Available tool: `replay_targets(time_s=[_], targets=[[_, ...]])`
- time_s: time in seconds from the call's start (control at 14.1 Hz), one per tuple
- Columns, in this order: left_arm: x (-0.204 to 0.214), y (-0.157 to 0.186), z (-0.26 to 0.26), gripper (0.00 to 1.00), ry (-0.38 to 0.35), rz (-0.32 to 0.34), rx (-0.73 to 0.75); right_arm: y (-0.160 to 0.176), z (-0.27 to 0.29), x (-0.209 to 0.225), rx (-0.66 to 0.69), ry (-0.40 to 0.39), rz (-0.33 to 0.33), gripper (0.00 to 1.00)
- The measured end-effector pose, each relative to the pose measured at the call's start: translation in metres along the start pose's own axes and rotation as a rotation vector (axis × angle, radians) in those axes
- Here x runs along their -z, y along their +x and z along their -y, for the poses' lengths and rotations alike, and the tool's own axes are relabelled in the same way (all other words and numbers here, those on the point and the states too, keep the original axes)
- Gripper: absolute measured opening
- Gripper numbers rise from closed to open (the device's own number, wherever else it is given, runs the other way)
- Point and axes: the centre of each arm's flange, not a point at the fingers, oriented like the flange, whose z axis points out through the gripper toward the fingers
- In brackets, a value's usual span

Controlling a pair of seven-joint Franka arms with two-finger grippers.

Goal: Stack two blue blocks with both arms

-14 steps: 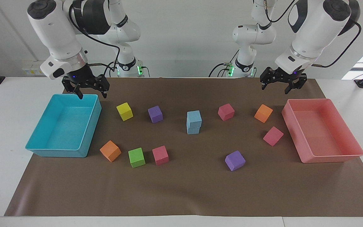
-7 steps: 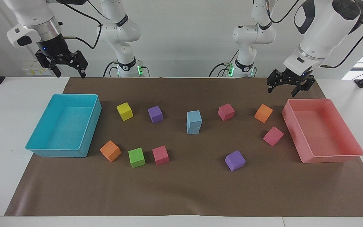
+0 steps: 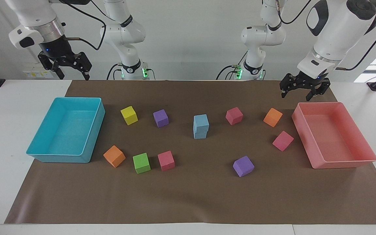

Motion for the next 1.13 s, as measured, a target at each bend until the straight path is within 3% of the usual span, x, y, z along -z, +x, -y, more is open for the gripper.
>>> replay_targets(time_s=[1.13], targets=[[0.0006, 0.0010, 0.0082, 1.00, 0.001, -0.012, 0.012, -0.0071, 0.0067, -0.0001, 0.015, -0.004, 0.013, 1.00]])
